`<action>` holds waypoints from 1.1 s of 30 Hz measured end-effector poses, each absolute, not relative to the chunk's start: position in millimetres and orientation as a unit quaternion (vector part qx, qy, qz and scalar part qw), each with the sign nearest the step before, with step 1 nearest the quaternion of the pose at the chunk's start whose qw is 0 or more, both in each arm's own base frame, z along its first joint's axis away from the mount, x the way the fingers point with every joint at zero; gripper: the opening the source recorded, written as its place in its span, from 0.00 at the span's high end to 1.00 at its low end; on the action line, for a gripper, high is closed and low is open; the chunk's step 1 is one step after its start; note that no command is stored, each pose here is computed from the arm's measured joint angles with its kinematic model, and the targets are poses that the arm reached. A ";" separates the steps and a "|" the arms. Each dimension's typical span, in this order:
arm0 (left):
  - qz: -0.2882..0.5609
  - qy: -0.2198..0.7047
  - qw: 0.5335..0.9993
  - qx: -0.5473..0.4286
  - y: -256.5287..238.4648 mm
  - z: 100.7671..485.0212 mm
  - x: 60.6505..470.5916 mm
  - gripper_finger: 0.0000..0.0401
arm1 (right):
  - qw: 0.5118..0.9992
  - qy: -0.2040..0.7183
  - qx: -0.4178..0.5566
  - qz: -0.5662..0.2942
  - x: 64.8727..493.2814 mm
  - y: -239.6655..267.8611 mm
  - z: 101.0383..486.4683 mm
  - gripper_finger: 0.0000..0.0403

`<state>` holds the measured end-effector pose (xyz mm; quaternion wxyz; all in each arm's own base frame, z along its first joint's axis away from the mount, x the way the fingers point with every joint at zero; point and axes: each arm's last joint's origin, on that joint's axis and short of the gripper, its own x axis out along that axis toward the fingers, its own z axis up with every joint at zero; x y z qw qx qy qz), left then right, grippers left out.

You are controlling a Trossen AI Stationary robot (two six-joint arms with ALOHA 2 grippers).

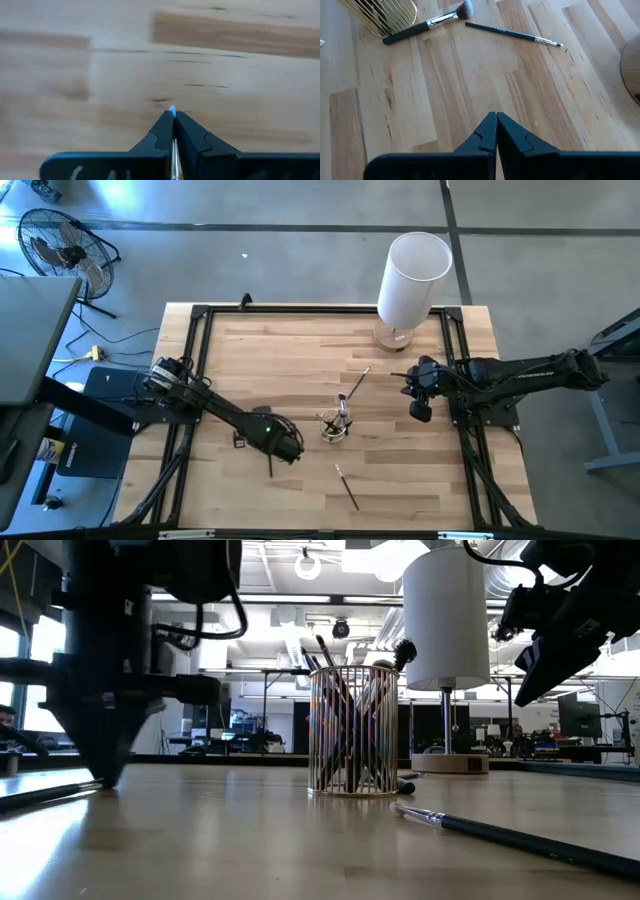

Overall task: Put items in baskets/containers
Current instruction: Put the eyeshadow brush into the mesh organizer

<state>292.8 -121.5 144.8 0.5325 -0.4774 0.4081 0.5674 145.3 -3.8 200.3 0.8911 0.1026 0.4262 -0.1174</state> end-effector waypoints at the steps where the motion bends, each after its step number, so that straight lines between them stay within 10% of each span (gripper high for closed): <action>1: 0.556 0.414 0.546 -0.470 -121.6 144.9 294.1 0.99 | 0.891 0.426 0.103 -0.117 145.4 -3.8 200.4 1.00; 10: 0.436 0.460 0.662 -0.399 -120.4 145.9 311.0 1.00 | 0.895 0.417 0.103 -0.118 146.8 -3.9 201.6 0.98; 33: 0.392 0.092 0.899 -0.172 -128.9 264.1 301.6 1.00 | 0.903 0.399 0.105 -0.118 149.7 -4.0 204.0 1.00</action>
